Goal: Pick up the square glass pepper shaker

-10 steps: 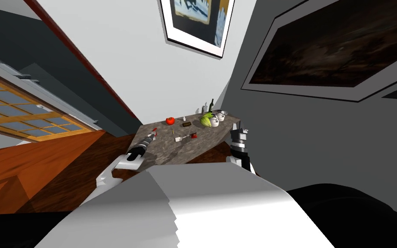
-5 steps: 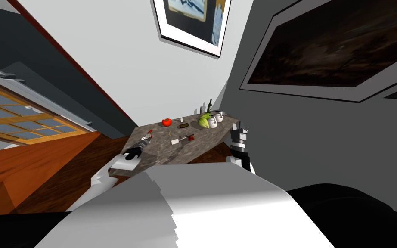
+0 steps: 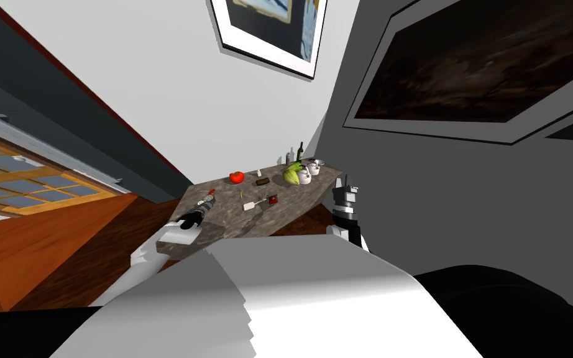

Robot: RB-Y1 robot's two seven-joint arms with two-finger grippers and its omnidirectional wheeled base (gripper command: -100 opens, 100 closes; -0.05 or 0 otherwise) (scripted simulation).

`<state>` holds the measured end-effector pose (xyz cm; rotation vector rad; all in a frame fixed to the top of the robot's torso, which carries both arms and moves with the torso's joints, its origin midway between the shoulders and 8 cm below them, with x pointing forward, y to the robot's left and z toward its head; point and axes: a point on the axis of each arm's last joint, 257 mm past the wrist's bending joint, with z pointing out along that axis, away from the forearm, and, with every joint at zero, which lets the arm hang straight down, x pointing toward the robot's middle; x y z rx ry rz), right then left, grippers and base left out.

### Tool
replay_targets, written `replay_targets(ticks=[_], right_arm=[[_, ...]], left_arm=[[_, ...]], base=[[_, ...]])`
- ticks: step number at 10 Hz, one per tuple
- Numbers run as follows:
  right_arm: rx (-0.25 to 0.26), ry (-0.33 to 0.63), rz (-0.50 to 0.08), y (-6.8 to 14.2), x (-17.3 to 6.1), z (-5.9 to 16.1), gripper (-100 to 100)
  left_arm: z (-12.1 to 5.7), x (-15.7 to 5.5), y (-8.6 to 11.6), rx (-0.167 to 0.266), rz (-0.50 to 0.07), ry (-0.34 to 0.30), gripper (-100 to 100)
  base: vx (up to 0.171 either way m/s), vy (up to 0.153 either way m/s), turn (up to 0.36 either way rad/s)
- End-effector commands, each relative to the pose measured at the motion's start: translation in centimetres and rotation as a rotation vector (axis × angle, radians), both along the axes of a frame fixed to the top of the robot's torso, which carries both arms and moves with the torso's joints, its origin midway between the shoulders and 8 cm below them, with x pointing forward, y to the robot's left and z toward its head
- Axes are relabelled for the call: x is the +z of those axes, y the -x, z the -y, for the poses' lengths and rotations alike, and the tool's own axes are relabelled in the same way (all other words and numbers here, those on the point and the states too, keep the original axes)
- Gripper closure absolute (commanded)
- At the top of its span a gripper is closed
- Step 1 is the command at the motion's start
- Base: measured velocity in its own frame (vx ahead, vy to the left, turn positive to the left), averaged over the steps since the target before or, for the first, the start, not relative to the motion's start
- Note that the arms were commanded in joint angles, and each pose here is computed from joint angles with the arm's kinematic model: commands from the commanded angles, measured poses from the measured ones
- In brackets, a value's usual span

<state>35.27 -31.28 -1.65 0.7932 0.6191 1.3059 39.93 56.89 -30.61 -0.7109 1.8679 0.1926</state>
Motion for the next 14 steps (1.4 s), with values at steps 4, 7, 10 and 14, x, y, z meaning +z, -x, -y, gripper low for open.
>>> replay_targets(ticks=[4,7,10,14], right_arm=[[0.000,0.000,0.000,0.0,0.0,0.0,0],[0.000,0.000,0.000,0.0,0.0,0.0,0],[0.000,0.000,0.000,0.0,0.0,0.0,0],[0.000,0.000,0.000,0.0,0.0,0.0,0]], left_arm=[[-2.7,-0.4,-0.1,0.052,0.001,0.001,-100],[-3.4,-0.6,-0.2,0.065,0.001,0.002,-100],[-3.4,-0.5,-0.2,0.065,0.001,0.000,100],[-2.7,-0.4,-0.1,0.052,0.001,0.001,100]], base=[[-0.046,0.008,-0.119],[-0.025,0.002,-0.069],[0.000,0.000,0.000],[0.006,0.001,0.034]])
